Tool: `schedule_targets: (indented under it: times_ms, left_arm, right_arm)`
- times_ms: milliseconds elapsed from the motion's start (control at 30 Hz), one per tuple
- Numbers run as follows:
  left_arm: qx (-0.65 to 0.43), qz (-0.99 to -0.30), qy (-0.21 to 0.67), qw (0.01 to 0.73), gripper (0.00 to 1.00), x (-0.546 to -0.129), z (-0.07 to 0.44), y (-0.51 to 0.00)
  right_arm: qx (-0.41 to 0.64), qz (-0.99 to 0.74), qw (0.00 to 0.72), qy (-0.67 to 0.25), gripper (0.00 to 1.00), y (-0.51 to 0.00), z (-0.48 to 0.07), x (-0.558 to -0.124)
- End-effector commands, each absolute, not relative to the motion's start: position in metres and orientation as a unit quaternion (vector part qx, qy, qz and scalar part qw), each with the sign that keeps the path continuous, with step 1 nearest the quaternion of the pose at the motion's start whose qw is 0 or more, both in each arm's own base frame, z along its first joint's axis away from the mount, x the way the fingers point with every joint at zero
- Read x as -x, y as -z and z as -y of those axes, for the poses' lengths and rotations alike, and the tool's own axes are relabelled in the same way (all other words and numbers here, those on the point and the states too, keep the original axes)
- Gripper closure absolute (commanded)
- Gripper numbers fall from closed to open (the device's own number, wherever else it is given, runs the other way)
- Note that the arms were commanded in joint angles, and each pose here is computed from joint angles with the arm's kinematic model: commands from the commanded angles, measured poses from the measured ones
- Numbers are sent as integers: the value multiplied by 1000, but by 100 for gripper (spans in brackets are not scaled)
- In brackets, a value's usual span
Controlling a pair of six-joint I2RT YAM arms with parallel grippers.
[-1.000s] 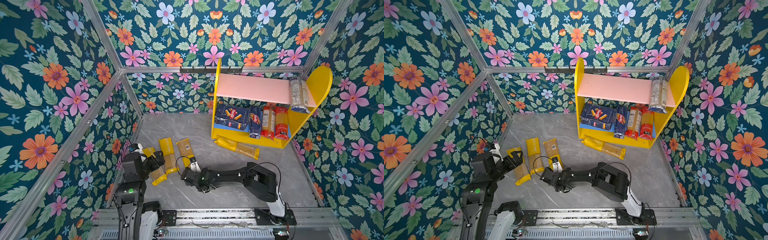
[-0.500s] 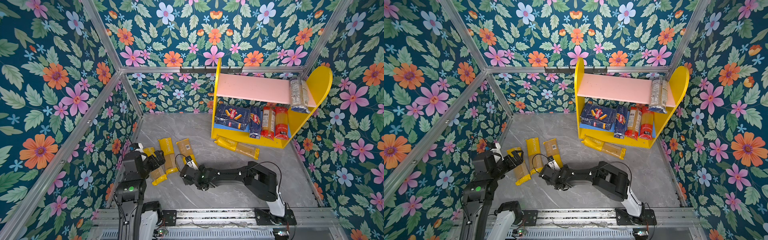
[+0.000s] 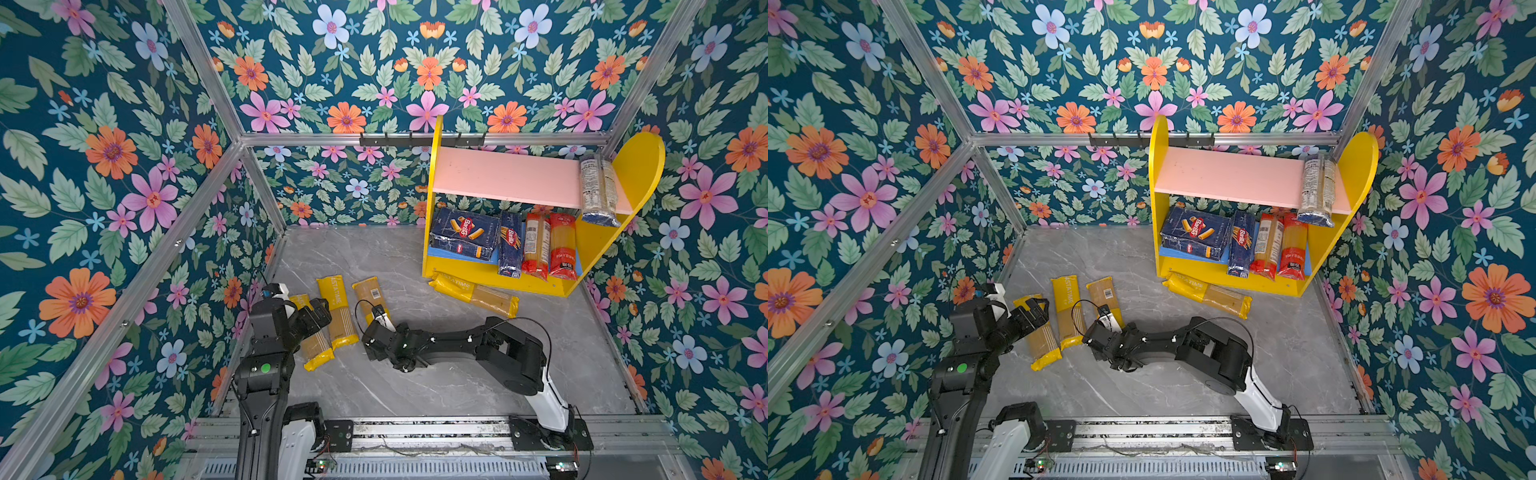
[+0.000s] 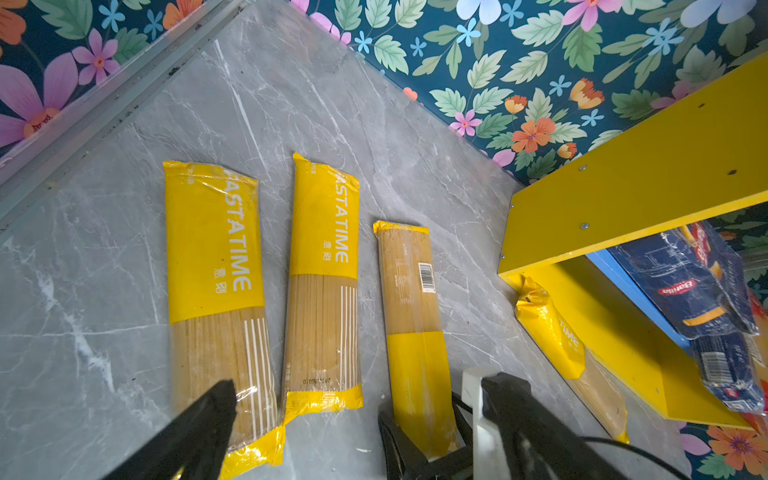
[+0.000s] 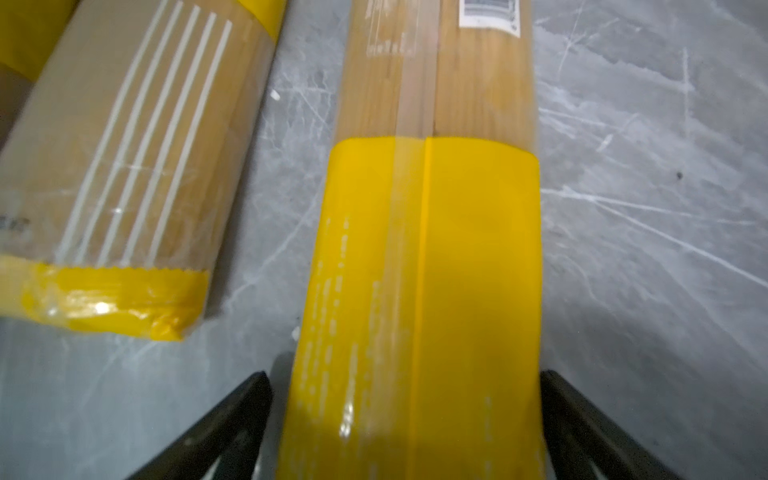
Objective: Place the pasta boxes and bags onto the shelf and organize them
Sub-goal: 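Lift the yellow pack upright with the right gripper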
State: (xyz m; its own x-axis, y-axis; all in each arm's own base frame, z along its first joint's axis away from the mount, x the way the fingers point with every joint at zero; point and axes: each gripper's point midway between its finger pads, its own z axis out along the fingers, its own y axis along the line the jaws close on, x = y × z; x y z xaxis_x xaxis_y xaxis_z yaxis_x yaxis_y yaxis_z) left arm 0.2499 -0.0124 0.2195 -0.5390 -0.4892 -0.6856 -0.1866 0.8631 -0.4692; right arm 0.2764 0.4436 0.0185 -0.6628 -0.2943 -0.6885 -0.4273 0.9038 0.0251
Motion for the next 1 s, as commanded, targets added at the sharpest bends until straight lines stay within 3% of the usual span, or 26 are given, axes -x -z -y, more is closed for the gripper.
schedule_targets:
  times_ms: [0,33,167,233,433,667,967]
  left_arm:
    - [191,-854,184,448,1,-258,15,-223]
    - [191,-855,183,446,1,-259,15,-220]
    - [191,-858,184,440,1,-261,16,-217]
    - [191,-858,185,439,1,-261,16,-216]
    - [188,-858,193,437,1,-262,19,-216]
    - [183,-861,196,432,1,-261,21,-217]
    - [179,-865,205,422,0,-267,24,-207]
  right_arm:
    - [206,-927,303,-80,5,15,-432,-260]
    - [208,-928,299,-77,10,17,-431,-259]
    - [207,-934,286,-54,56,25,-422,-256]
    - [207,-936,281,-50,67,26,-417,-254]
    - [200,-938,276,-65,87,12,-405,-243]
    - [183,-935,287,-100,100,-27,-393,-233]
    - [167,-920,335,-114,100,-90,-365,-222]
